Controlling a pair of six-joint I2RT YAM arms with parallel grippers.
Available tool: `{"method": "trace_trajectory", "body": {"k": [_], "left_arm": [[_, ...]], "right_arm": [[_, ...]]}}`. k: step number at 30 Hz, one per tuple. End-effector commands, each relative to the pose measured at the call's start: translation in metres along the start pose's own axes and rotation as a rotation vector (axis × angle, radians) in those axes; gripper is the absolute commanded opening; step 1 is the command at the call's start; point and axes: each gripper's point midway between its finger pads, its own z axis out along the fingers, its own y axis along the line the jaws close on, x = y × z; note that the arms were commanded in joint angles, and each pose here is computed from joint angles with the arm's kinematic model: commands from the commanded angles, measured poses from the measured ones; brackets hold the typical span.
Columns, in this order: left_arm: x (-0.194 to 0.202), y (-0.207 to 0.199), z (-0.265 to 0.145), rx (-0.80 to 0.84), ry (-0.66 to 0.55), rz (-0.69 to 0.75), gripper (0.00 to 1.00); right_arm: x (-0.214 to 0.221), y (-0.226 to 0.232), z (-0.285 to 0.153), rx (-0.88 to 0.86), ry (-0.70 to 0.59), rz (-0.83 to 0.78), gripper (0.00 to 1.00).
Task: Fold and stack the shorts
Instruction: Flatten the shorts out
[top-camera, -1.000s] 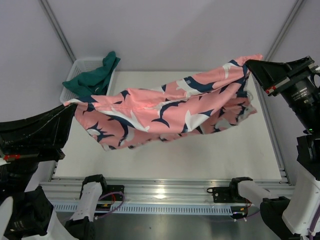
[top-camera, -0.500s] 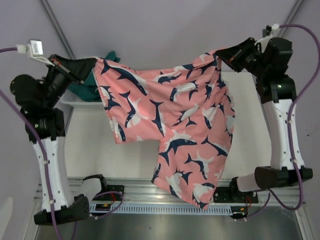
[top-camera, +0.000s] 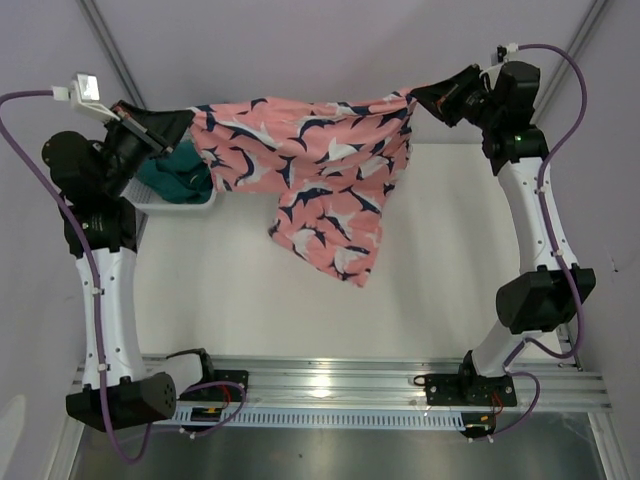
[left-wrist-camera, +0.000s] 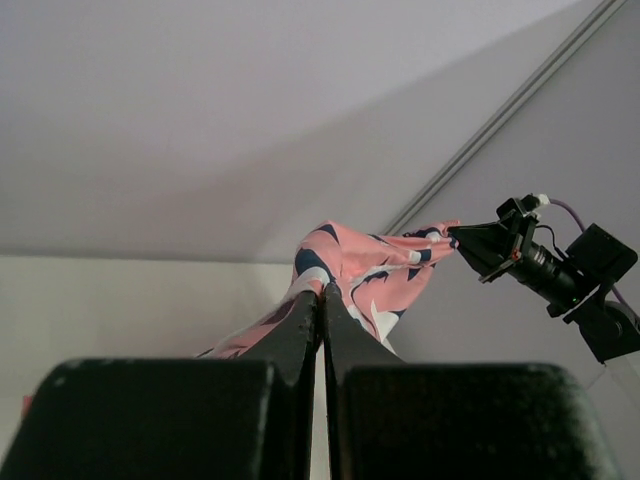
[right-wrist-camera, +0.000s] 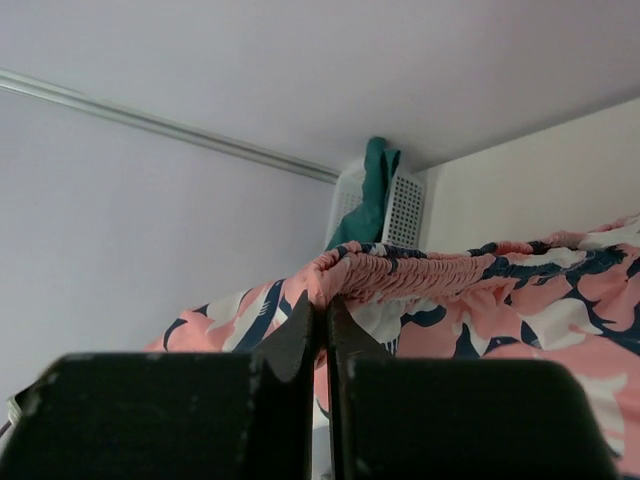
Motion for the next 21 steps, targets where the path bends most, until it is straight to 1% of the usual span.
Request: {"method": "trace_trajectory", "body": {"k": [1,3,5,6,10,13,17,20,21], "left_arm": [[-0.041,-0.031,-0.004,0.047,-0.095,0.116,0.00],[-0.054,-0.040,-0.002,0.064,-0.107,0.134,0.00],[-0.057,-0.039,0.000,0.064,-0.097,0.125,0.00],[-0.064,-0.049,-0.002,0.081,-0.108,0.136,0.00],[-0.068,-0.067,-0.014,0.102,-0.122,0.169,0.00],[-0.063,-0.073,-0.025,0.093,-0.123,0.191,0.00],[-0.062,-0.072,-0.028,0.087,-0.120,0.190,0.00],[-0.069,-0.081,-0.028,0.105,-0.122,0.194,0.00],[-0.075,-0.090,-0.031,0.115,-0.135,0.205,0.00]], "right_arm": [[-0.023,0.068,-0.015,-0.193,-0.056,-0.105,0.00],[-0.027,0.075,-0.017,-0.229,-0.046,-0.116,0.00],[-0.032,0.078,-0.016,-0.246,-0.038,-0.110,0.00],[-0.031,0.079,-0.017,-0.254,-0.026,-0.109,0.00],[-0.024,0.086,-0.030,-0.251,-0.025,-0.118,0.00],[-0.008,0.076,-0.047,-0.244,-0.012,-0.103,0.00],[-0.004,0.064,-0.060,-0.235,-0.018,-0.069,0.00],[-0.007,0.078,-0.070,-0.252,-0.029,-0.092,0.00],[-0.007,0.082,-0.073,-0.250,-0.028,-0.090,0.00]]}}
